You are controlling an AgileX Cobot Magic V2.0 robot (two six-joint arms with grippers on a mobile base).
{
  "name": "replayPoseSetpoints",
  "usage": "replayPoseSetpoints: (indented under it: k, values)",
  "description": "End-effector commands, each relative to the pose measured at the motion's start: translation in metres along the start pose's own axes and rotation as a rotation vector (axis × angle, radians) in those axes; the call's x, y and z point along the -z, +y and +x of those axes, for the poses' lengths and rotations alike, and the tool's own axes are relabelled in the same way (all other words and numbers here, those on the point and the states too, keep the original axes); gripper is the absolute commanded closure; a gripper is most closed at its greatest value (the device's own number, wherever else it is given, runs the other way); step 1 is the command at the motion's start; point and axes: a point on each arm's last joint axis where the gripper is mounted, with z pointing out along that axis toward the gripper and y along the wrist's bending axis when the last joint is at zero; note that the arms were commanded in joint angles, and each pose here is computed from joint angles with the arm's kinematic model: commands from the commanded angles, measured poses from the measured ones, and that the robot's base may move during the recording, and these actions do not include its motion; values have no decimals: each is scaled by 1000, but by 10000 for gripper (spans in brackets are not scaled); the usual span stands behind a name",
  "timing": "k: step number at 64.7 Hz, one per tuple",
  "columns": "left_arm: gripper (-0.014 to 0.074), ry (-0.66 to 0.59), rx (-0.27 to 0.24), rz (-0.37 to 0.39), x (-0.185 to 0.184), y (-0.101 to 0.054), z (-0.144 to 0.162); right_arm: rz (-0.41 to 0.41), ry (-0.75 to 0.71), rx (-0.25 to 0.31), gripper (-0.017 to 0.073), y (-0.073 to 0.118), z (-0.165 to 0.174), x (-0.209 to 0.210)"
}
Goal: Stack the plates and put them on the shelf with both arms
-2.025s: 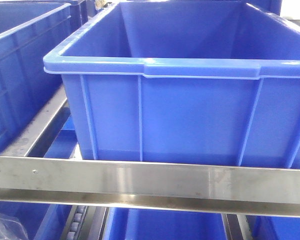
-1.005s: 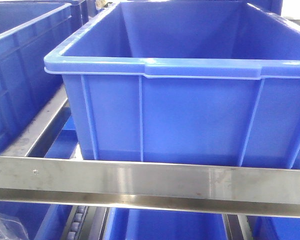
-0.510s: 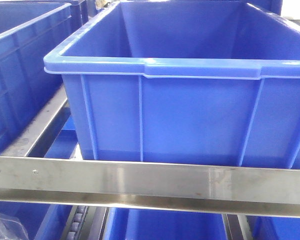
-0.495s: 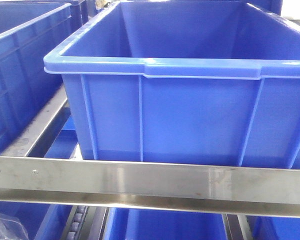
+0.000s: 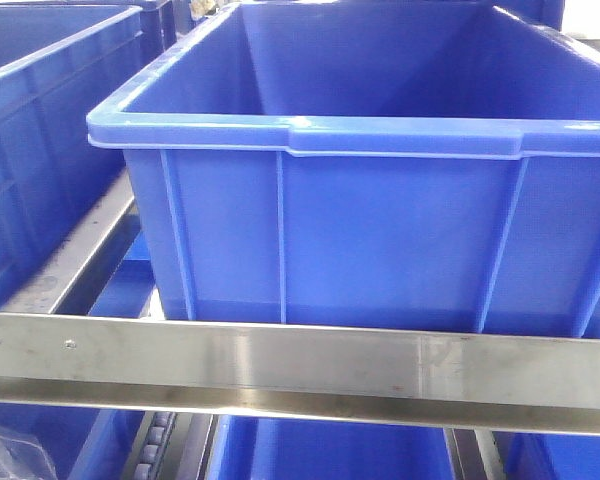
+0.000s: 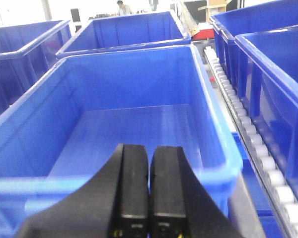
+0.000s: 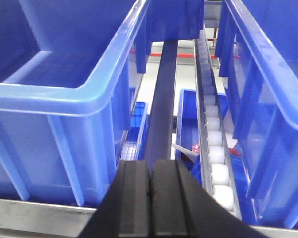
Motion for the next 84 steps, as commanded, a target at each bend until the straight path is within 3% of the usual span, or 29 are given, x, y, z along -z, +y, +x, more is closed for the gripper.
replayPoseSetpoints:
  k: [1,7,17,20,84]
  values:
    - [512,-134,16,-22,9,1,-4,7,-97,13,505,0,-8,2]
    - [512,-151,61,-2,16,-2,11,7,-97,13,505,0,-8,2]
    - [512,-171,77,36,19,-8,40,7,-97,13,505,0,-8,2]
    - [512,-113,84,53,21,-10,44,7,-96,13,505,0,-8,2]
    - [512,-133,81,39,22,-9,44,7,-96,13,505,0,-8,2]
